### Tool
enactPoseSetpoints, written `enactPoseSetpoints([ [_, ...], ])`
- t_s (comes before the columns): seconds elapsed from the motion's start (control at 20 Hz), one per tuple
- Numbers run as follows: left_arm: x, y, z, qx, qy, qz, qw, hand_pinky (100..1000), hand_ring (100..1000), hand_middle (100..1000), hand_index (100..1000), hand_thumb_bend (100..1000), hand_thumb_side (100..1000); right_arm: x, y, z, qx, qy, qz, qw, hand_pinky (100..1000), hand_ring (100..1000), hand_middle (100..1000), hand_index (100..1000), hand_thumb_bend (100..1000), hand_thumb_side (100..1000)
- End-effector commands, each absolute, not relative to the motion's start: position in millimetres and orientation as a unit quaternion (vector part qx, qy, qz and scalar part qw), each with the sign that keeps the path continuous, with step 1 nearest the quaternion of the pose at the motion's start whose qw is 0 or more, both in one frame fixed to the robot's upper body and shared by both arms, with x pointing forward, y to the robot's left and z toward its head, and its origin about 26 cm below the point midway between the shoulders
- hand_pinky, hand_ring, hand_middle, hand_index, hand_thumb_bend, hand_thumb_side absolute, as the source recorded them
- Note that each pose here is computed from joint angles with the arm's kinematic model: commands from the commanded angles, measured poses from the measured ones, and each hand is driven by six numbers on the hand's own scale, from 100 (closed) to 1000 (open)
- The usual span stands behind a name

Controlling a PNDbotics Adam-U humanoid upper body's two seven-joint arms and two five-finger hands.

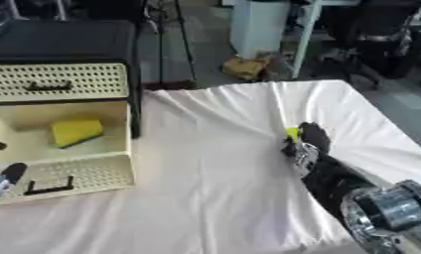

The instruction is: Pick up objects from table and place into drawer.

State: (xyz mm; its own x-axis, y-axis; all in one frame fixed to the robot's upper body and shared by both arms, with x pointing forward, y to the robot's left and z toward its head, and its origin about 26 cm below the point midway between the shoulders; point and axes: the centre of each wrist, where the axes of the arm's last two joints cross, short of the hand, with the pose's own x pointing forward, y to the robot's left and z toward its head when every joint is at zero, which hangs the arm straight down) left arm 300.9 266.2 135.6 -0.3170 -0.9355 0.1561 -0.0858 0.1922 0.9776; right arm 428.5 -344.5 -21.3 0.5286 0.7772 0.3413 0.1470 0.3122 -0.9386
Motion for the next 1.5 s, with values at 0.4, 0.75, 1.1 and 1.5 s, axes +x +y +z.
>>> enactPoseSetpoints([
  [0.4, 300.7, 268.7, 143.7, 0.407, -0.644, -0.493, 0.420, 100, 100, 100, 783, 467, 1000, 483.3, -317.6, 77.1, -0.542, -0.590, 0.102, 0.589, 172, 455, 347, 393, 100, 390],
  [0.75, 300.5, 269.5, 143.3, 0.409, -0.643, -0.491, 0.422, 100, 100, 100, 783, 467, 1000, 489.3, -306.1, 160.8, -0.519, -0.642, 0.078, 0.559, 168, 455, 346, 392, 100, 405],
  [1.1, 300.6, 269.6, 143.4, 0.409, -0.643, -0.491, 0.422, 100, 100, 100, 782, 467, 1000, 485.0, -304.8, 183.9, -0.509, -0.653, 0.084, 0.555, 170, 457, 352, 398, 100, 390],
  [1.5, 300.5, 270.0, 143.3, 0.410, -0.642, -0.492, 0.423, 100, 100, 100, 782, 466, 1000, 483.3, -307.5, 182.5, -0.501, -0.648, 0.084, 0.568, 189, 474, 361, 416, 100, 367],
])
